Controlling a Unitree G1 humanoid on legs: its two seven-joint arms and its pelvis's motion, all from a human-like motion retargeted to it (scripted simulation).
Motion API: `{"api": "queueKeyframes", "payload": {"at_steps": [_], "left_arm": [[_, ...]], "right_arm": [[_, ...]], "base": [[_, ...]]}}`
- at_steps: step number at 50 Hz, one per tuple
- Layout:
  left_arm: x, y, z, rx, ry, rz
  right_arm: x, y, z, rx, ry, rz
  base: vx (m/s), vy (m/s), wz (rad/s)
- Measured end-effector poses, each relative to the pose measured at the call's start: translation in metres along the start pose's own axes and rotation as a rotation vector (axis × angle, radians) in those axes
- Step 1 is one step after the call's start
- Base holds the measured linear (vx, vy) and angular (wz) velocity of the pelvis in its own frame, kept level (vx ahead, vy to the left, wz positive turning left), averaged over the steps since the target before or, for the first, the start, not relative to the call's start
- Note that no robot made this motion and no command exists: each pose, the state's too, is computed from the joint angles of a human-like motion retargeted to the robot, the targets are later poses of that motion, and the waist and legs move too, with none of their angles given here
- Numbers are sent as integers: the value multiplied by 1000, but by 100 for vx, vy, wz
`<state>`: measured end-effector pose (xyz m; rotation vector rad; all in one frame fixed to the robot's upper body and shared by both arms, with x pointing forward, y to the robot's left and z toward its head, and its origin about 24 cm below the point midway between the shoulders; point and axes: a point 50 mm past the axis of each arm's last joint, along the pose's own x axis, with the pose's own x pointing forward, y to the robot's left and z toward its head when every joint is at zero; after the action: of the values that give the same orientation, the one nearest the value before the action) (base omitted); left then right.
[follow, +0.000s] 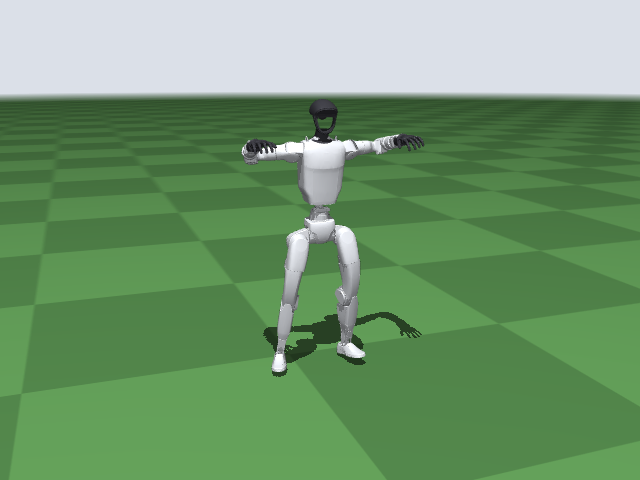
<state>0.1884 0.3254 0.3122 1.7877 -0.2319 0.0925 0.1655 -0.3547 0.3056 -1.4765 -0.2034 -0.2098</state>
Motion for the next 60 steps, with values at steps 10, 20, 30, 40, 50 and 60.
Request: {"api": "queueKeyframes", "payload": {"at_steps": [10,20,30,40,50,60], "left_arm": [[5,3,7,20,-34,27],[10,-11,36,-158,-179,106],[20,-20,84,-873,-337,446],[34,-98,144,-1475,-227,499],[-81,-160,114,-1592,156,5],[66,-73,195,-1436,-416,545]], "right_arm": [[3,-2,10,48,-60,-46],[9,13,32,216,-201,-179],[14,47,83,721,-398,-272],[32,118,120,1225,-396,-217],[11,9,169,1284,-964,-601],[1,172,177,1711,-347,-50]], "base": [[2,-1,1],[13,-3,-9],[26,-9,-6],[41,-13,-13],[95,8,-32],[128,25,0]]}}
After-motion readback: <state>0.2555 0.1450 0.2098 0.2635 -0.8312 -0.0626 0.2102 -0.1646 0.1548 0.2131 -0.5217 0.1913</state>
